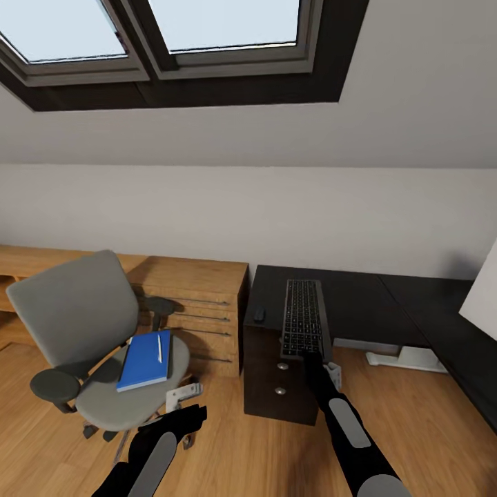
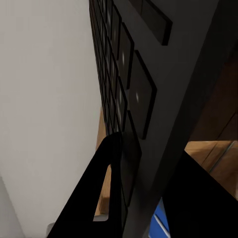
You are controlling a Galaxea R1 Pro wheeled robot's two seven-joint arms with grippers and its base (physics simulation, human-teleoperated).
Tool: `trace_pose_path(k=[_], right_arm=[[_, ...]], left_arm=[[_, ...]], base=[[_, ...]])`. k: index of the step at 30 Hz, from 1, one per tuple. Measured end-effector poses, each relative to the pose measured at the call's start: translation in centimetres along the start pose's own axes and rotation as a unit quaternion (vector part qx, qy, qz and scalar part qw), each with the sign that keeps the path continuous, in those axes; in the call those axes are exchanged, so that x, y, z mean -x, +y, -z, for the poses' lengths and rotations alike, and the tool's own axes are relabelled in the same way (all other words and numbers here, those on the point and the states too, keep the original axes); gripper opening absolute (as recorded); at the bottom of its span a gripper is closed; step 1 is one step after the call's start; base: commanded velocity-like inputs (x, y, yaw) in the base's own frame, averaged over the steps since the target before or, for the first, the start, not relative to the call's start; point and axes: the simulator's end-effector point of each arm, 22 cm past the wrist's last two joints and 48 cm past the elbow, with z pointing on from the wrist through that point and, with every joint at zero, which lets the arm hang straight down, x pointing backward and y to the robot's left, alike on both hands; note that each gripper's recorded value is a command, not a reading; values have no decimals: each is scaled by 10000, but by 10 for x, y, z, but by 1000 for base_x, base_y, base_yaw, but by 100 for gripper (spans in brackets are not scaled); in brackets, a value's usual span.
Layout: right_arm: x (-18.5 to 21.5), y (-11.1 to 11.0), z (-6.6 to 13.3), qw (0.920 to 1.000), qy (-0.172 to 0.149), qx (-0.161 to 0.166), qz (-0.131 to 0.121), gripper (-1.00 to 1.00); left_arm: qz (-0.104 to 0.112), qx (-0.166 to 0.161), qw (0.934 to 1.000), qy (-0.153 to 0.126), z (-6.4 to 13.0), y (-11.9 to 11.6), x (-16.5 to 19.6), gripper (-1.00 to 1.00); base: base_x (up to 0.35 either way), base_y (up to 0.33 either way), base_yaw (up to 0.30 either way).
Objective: In the bedroom, organize the workspace by keeping the computer under the desk, ensuring the monitor is on the desk, placing the keyboard on the desk next to the monitor, placing the mouse on the desk next to the keyboard, moving the folder from the swivel chair onto the desk next to the mouse, stacking the notebook on top of the folder with the pen on top of the notebook, and positioning the swivel chair next to the desk.
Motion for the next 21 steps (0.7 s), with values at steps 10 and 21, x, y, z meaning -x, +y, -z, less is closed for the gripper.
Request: trace_pose_path(k=[10,21], right_arm=[[-2,-10,-2,10000,7,4,12,-100],[-2,-10,-2,10000,9,3,21,-100]], left_arm=[[-40,-16,10000,34,-9,-1,-10,100],[-110,-83,9999,56,-8,-7,-14,100]], base=[[0,0,0],[93,0,0]])
